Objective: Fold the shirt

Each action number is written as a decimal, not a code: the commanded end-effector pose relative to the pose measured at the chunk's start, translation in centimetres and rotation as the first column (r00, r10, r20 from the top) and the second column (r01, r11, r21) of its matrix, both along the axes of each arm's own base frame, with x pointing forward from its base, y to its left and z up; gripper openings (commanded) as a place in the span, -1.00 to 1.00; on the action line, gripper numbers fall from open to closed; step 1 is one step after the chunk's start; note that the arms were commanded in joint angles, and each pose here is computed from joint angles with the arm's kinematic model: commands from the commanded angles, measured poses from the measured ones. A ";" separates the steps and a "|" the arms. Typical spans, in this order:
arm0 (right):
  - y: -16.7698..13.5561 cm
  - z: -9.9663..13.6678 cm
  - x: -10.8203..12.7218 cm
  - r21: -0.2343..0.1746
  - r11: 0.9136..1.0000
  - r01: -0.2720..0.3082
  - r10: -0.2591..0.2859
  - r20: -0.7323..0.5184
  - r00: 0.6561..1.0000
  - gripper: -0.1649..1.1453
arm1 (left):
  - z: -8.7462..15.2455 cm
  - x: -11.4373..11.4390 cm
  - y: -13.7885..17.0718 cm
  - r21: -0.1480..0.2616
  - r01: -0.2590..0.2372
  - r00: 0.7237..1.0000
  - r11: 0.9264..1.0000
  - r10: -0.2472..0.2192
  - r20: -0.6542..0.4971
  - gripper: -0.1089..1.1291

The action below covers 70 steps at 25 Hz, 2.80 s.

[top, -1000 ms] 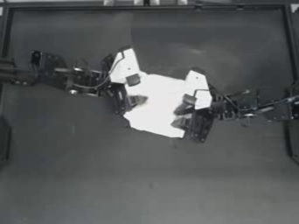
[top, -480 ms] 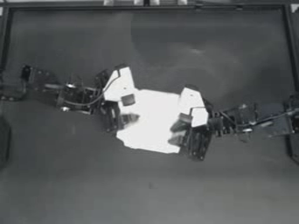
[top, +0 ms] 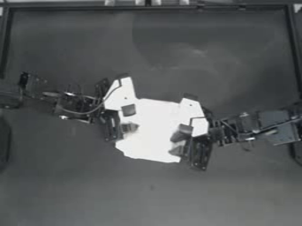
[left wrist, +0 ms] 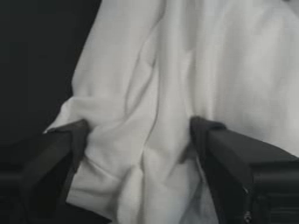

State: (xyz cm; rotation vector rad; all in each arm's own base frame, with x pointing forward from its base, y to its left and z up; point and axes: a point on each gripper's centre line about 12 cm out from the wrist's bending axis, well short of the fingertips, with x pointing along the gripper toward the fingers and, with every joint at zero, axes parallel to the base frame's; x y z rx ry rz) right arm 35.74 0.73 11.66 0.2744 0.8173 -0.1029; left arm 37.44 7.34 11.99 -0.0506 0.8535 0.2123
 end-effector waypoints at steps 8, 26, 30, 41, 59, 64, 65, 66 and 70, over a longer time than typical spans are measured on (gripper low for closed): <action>-1.2 6.1 -0.3 -0.066 0.994 -0.084 0.102 0.369 0.924 0.41 | 8.6 -0.2 1.0 0.060 0.008 0.967 0.998 -0.023 0.255 0.64; -2.9 2.5 0.4 -0.170 0.983 -0.067 0.152 0.555 0.818 0.41 | 4.9 -0.3 2.4 -0.028 0.102 0.894 0.994 -0.079 0.441 0.51; -2.3 1.5 0.5 -0.158 0.985 -0.070 0.147 0.552 0.821 0.41 | 4.2 -0.3 2.2 -0.024 0.119 0.881 0.993 -0.095 0.463 0.27; -2.9 -1.5 0.2 -0.181 0.983 -0.009 0.117 0.599 0.792 0.41 | 2.0 -0.9 1.5 0.013 0.111 0.843 0.994 -0.101 0.528 0.42; -3.6 -6.4 0.1 -0.161 0.986 0.050 0.057 0.595 0.801 0.41 | -4.4 -1.4 1.1 -0.012 0.087 0.846 0.996 -0.068 0.528 0.43; -3.3 -6.5 0.3 -0.153 0.987 0.042 0.059 0.602 0.796 0.41 | -4.6 -1.4 1.1 -0.019 0.085 0.846 0.996 -0.062 0.530 0.43; -3.3 -6.2 0.5 -0.149 0.988 0.042 0.059 0.615 0.786 0.41 | -4.2 -1.3 1.0 -0.015 0.086 0.840 0.996 -0.065 0.538 0.43; -3.3 -5.9 0.6 -0.147 0.988 0.043 0.059 0.623 0.780 0.41 | -3.8 -1.1 1.0 -0.009 0.088 0.836 0.996 -0.069 0.545 0.43; -3.1 -4.2 0.7 -0.139 0.990 0.039 0.063 0.657 0.751 0.41 | -1.7 -1.0 1.1 0.012 0.088 0.821 0.996 -0.080 0.565 0.45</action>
